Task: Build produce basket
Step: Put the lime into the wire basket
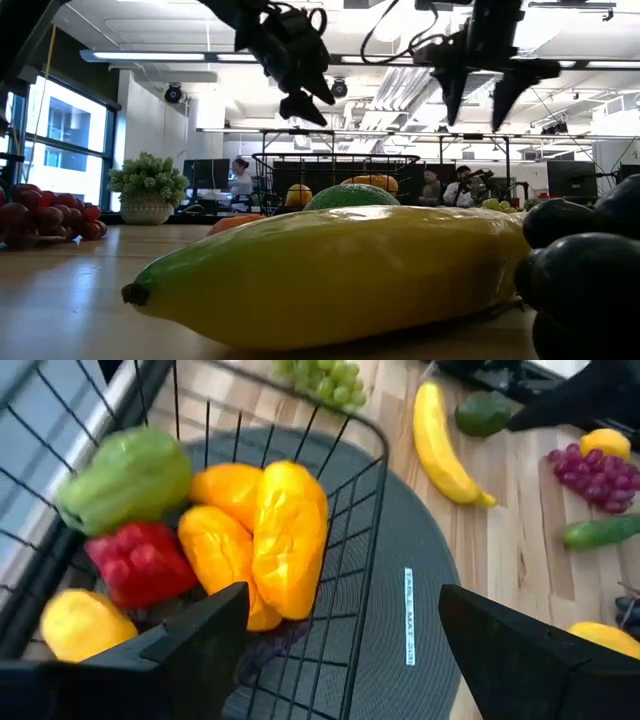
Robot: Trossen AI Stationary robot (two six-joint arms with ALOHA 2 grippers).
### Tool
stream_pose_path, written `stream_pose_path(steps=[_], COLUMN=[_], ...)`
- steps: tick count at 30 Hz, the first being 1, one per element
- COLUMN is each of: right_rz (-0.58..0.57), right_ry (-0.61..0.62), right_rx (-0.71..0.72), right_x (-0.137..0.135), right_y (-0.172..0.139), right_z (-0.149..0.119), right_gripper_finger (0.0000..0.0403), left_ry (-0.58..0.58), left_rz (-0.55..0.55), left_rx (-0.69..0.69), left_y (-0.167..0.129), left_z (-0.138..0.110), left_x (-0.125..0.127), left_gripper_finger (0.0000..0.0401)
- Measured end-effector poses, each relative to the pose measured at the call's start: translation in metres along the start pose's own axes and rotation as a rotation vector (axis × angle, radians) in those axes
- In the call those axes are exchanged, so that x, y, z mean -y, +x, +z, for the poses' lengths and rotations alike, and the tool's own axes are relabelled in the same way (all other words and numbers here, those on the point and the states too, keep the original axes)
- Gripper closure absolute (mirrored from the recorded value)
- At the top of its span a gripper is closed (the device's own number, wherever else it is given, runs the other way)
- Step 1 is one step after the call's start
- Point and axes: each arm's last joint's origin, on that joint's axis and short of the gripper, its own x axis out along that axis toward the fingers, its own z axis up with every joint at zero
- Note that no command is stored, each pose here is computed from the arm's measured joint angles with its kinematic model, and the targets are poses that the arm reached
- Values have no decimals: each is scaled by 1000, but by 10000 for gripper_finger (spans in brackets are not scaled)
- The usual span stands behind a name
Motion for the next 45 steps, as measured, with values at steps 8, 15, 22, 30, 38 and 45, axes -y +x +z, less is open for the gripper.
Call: stream_pose_path(steps=[8,15,22,30,38,45], right_rz=[-110,-195,-290,-388,-432,-415], right_ry=[21,17,22,45,66,90], right_rx=[-85,-156,-217,-231,-208,-209], right_x=[11,22,38,56,70,81], right_y=[4,15,30,45,62,85], right_z=[-34,-61,-85,-104,-111,-117], right_gripper_finger=[112,112,112,112,112,112], left_ry=[32,62,61,58,48,38], left_rz=[11,20,77,100,99,96], left_rx=[54,73,66,60,56,32], left_y=[-29,-51,-53,-53,-53,-53], left_z=[4,4,3,3,2,0], left_x=[11,20,18,17,17,18], left_gripper_finger=[85,85,85,84,84,84])
